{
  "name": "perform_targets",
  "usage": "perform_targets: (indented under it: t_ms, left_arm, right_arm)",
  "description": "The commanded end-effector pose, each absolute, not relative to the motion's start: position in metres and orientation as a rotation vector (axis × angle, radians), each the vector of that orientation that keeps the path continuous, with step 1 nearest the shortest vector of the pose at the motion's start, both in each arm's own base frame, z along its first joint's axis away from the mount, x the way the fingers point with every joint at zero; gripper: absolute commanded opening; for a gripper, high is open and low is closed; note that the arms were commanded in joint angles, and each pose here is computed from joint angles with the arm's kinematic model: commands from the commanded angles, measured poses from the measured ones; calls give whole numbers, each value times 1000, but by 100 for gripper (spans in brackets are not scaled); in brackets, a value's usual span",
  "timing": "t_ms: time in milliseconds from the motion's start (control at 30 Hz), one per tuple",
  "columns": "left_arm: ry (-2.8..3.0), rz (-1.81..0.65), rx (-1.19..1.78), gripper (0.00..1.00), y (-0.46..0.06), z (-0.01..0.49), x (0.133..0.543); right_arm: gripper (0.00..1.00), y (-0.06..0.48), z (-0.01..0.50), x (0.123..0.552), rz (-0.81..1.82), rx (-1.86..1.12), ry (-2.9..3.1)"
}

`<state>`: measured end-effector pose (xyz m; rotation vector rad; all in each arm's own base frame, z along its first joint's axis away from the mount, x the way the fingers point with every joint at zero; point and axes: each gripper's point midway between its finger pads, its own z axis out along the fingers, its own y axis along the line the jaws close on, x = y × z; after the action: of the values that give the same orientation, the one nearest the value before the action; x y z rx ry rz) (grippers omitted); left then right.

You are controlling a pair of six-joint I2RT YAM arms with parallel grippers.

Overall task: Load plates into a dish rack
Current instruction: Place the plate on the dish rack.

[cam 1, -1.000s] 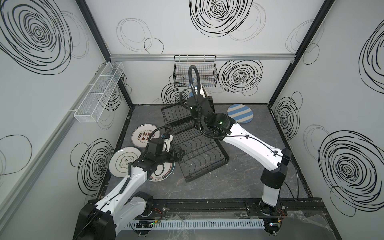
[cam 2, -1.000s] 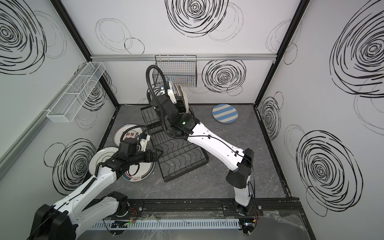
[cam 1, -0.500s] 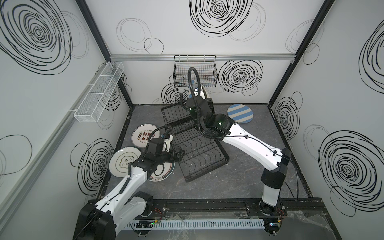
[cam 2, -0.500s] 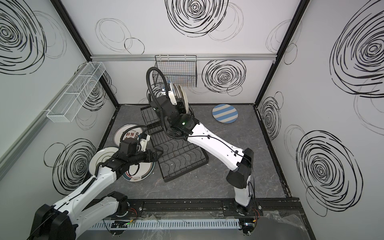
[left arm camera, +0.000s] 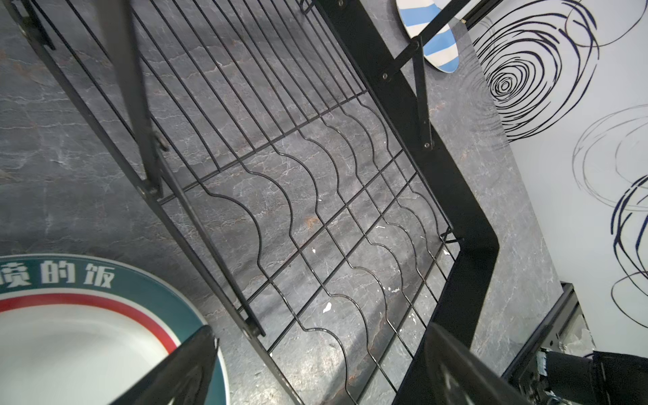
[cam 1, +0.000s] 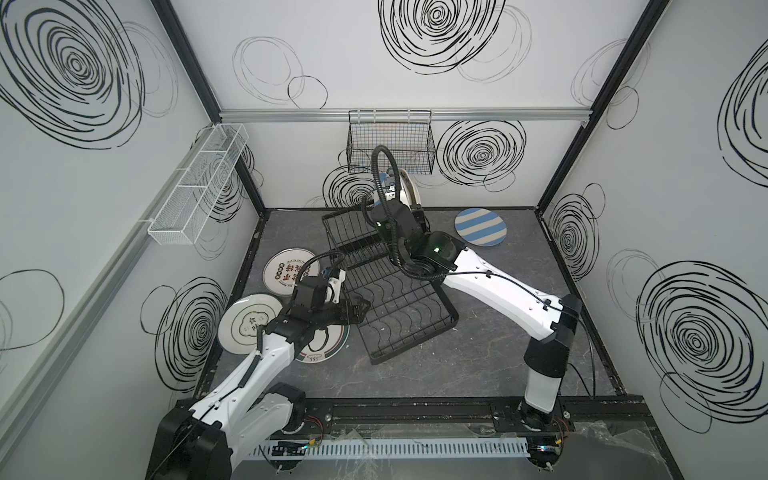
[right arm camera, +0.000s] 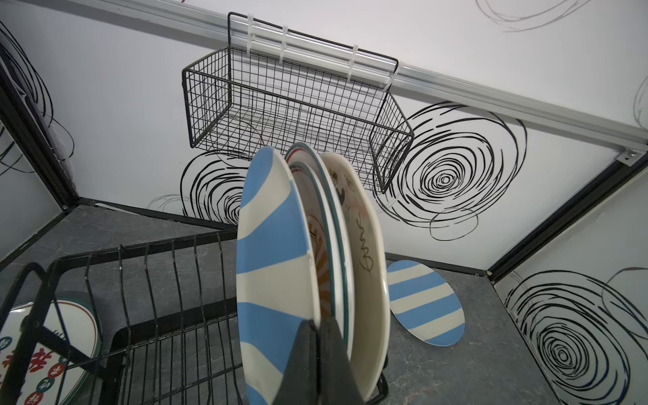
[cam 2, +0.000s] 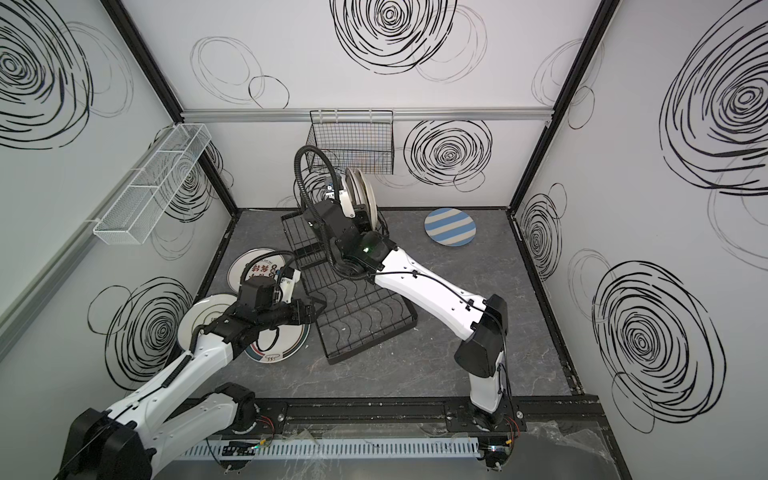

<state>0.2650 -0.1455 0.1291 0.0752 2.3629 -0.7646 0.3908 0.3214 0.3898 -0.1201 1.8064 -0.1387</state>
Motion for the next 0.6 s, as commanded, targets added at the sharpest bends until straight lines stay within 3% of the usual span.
perform_targets:
  t_ms: [0,133,200,500,567]
  left_arm:
    - [2339,-769,96,96,-149,136,268]
    - [2339,-771,97,96,-149,136,268]
    - [2339,-769,95,96,-149,136,268]
    - [2343,-762,88,96,-148,135,270]
    - [2347,-760,86,96,-148,134,271]
  right_arm:
    - [7,305,413,386,-117,-48,1780]
    - [9,306,416,386,-103,-54,1779]
    - [21,308,419,385,-90,-61,1775]
    - [51,307,463,381,27,-89,1736]
    - [54,292,471,380,93,-67,1737]
